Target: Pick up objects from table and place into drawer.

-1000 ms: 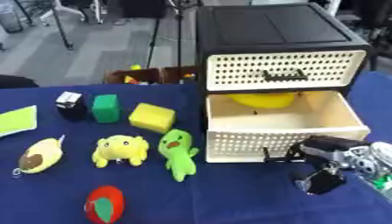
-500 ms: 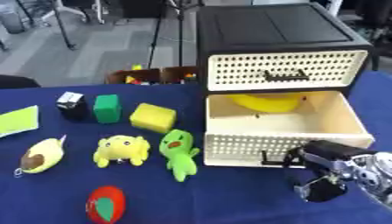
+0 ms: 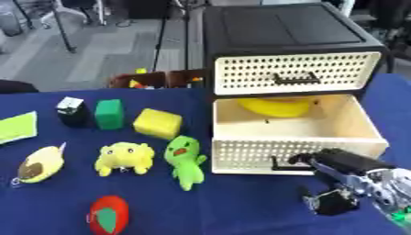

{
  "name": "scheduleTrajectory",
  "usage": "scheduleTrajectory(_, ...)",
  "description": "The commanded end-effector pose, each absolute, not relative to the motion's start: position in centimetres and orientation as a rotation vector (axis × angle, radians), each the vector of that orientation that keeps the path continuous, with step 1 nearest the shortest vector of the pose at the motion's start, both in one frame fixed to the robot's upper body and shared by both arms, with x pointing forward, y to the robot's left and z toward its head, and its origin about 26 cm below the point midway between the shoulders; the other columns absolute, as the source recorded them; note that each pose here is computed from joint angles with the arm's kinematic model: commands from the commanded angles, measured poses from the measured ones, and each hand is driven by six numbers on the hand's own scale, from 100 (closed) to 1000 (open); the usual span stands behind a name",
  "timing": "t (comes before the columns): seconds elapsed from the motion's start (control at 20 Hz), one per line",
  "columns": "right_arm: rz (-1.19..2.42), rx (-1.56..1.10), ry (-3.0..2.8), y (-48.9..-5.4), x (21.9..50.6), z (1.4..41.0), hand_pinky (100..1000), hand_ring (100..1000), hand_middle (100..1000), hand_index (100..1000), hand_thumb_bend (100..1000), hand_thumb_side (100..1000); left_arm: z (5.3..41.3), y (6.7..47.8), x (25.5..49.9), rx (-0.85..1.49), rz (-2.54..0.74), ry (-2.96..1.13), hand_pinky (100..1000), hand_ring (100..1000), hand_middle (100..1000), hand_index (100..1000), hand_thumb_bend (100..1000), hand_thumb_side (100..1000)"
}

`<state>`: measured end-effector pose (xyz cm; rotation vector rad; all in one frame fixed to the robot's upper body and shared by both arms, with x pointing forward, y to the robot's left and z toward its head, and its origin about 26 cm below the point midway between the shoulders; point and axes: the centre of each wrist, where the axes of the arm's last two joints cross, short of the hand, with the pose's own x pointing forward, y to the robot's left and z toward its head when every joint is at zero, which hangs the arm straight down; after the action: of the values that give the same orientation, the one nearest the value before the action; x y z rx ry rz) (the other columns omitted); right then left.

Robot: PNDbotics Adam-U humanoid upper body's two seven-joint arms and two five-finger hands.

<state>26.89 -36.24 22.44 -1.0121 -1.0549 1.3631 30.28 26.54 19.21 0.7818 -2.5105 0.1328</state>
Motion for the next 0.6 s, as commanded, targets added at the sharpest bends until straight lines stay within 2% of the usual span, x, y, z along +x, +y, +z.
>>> scheduleTrajectory(0.05, 1.368, -1.074, -1.089, -36.0, 26.7, 23.4, 100, 315, 120, 989, 100, 253, 19.7, 26.7, 30.1, 0.791, 0.135, -2.526, 454, 658, 647, 777, 100, 782)
scheduleTrajectory(0.6, 1.382, -1.253, -1.227, -36.5, 26.7, 24.7, 100, 318, 112, 987, 100, 276, 19.6, 26.9, 30.0, 0.801, 0.138, -2.52, 455, 660, 649, 780, 100, 782)
